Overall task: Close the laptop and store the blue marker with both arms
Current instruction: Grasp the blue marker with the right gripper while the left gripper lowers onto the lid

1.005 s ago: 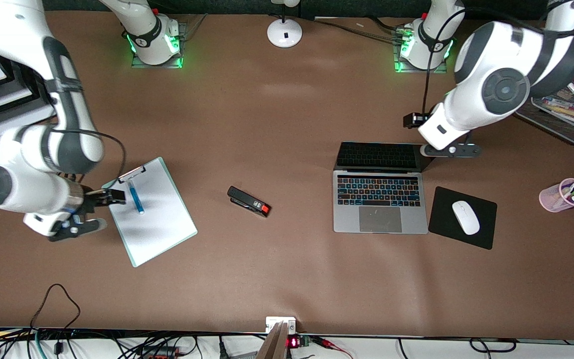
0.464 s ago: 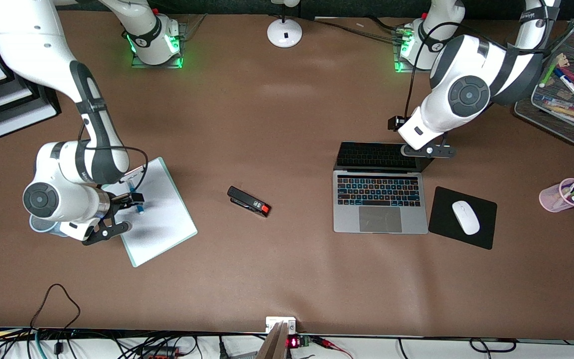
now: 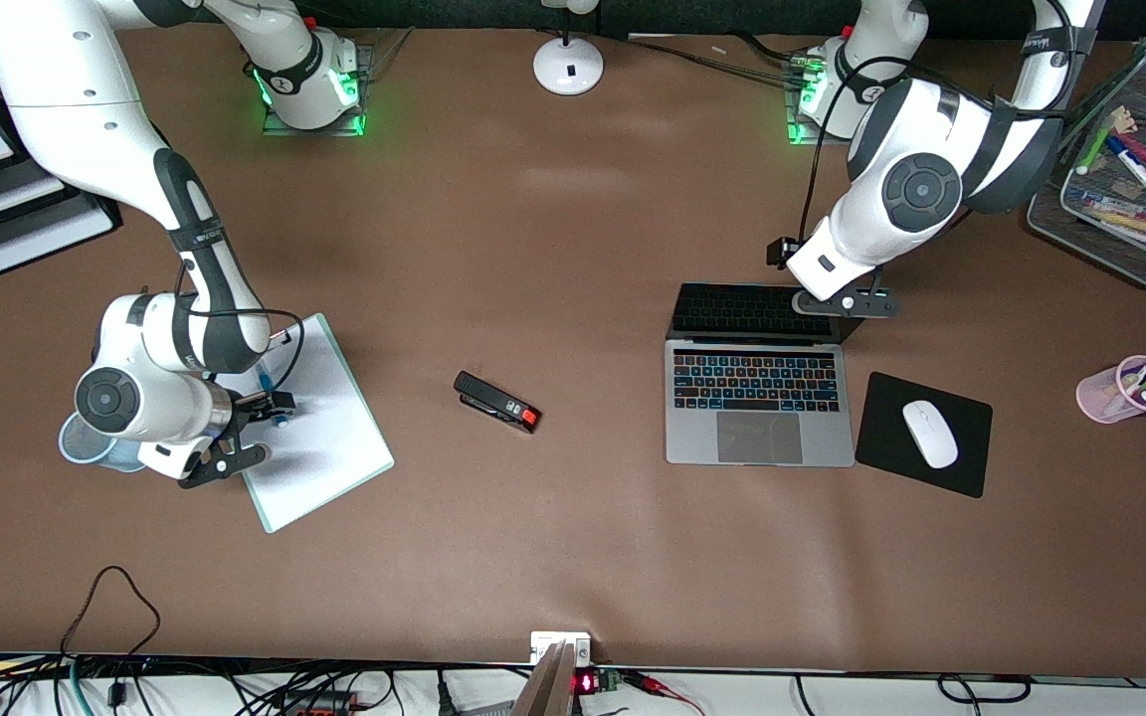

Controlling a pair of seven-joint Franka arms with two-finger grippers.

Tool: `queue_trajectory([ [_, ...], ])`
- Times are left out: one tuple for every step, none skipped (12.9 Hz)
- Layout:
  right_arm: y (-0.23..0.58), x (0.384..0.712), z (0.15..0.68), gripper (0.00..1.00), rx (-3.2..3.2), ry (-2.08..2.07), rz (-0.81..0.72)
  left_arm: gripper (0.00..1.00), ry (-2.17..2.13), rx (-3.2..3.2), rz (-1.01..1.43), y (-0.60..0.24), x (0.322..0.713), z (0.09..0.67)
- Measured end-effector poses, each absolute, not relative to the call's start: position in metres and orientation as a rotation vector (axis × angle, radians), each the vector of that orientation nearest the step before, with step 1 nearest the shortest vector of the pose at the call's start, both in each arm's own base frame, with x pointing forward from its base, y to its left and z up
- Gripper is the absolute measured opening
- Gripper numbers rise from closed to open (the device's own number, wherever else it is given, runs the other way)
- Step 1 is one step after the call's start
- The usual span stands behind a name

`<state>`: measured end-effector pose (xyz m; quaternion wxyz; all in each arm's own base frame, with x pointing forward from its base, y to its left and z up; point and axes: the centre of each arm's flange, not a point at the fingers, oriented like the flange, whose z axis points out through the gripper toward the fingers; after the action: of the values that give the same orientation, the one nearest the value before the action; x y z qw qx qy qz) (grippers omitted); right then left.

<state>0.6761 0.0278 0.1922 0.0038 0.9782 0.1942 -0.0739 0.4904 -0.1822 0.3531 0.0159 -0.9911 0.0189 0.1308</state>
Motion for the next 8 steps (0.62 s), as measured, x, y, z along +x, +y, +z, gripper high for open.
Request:
queue_trajectory([
  [0.028, 0.676, 0.192, 1.0, 3.059, 0.652, -0.23, 1.0, 0.058, -3.091, 0.386, -0.183, 0.492, 0.352],
  [0.028, 0.676, 0.192, 1.0, 3.053, 0.684, -0.229, 1.0, 0.058, -3.101, 0.364, -0.184, 0.495, 0.35],
  [0.028, 0.676, 0.192, 1.0, 3.05, 0.704, -0.228, 1.0, 0.057, -3.11, 0.344, -0.184, 0.498, 0.347],
  [0.029, 0.676, 0.192, 0.96, 3.048, 0.713, -0.228, 1.0, 0.056, -3.119, 0.328, -0.185, 0.5, 0.343],
  [0.03, 0.676, 0.192, 0.96, 3.047, 0.719, -0.228, 1.0, 0.055, -3.127, 0.318, -0.186, 0.503, 0.339],
  [0.03, 0.676, 0.192, 0.88, 3.047, 0.721, -0.229, 1.0, 0.054, -3.132, 0.31, -0.186, 0.504, 0.335],
  [0.031, 0.676, 0.191, 0.88, 3.046, 0.723, -0.231, 1.0, 0.054, -3.138, 0.298, -0.187, 0.506, 0.334],
  [0.031, 0.675, 0.19, 0.87, 3.046, 0.724, -0.235, 1.0, 0.052, -3.143, 0.282, -0.187, 0.507, 0.335],
])
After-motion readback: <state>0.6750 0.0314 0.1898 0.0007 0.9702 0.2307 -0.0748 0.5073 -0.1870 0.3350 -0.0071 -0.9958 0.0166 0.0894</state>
